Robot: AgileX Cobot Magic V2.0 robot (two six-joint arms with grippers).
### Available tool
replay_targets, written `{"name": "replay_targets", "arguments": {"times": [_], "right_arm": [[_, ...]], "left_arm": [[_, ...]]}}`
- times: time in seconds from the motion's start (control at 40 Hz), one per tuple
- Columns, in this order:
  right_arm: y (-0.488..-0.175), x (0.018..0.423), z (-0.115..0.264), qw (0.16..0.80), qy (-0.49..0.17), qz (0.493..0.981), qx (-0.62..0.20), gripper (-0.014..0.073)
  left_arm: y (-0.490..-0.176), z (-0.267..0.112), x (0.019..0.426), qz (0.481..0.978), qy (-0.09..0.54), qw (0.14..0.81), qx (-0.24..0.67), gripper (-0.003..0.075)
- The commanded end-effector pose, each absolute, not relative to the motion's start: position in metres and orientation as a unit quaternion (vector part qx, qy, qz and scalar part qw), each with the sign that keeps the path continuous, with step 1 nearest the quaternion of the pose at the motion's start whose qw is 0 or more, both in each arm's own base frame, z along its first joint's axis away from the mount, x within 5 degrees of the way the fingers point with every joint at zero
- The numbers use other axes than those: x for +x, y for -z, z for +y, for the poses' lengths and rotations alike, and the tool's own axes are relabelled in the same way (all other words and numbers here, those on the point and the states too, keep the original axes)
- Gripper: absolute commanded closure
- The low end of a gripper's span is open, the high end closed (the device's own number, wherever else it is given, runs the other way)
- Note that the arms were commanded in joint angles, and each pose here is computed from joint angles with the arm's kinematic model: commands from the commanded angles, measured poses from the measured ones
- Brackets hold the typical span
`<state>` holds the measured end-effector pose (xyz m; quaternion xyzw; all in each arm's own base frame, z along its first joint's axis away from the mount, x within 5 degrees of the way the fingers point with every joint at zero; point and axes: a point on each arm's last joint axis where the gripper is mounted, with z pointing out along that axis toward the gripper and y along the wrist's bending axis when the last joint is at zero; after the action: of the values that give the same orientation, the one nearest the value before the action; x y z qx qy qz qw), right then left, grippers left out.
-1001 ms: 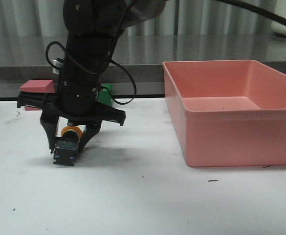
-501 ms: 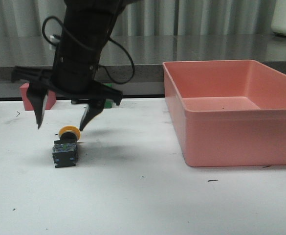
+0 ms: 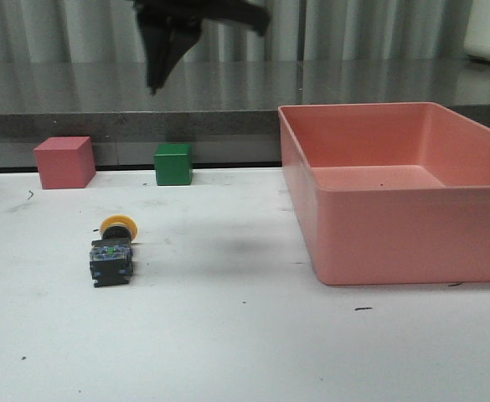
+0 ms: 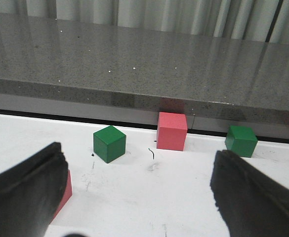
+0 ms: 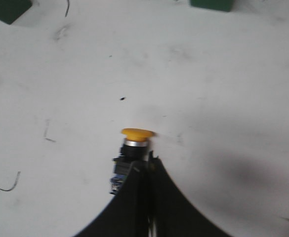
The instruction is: Place and stand button with both arms
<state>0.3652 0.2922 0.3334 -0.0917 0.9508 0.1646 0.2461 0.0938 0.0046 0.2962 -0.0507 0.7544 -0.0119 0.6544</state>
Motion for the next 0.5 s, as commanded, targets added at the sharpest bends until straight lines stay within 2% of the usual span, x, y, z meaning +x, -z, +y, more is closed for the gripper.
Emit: {"name": "replay_targets", "arguments": {"times": [0.0,0.15,0.3,0.48], "right_arm": [[-0.395,0.357,0.246,0.308,-0.150,0.932,-0.119,0.0659],[-0.412,0.367,0.171,0.283,-0.091,0.950,-0.094,0.0659],[-0.429,0.365,0.105,0.296,-0.064,0.952,-0.040,0.0659],[-0.422,0.345,0.056,0.280,-0.038,0.959,-0.001,0.0659]], "left_arm": [[-0.315,0.005,0.096,0.719,0.014,0.694,-0.048,0.0157],[-0.315,0.005,0.096,0.719,0.014,0.694,-0.048,0.0157],[-0.315,0.005,0.096,0.719,0.014,0.694,-0.048,0.0157],[-0.315,0.005,0.096,0.719,0.014,0.694,-0.048,0.0157]]}}
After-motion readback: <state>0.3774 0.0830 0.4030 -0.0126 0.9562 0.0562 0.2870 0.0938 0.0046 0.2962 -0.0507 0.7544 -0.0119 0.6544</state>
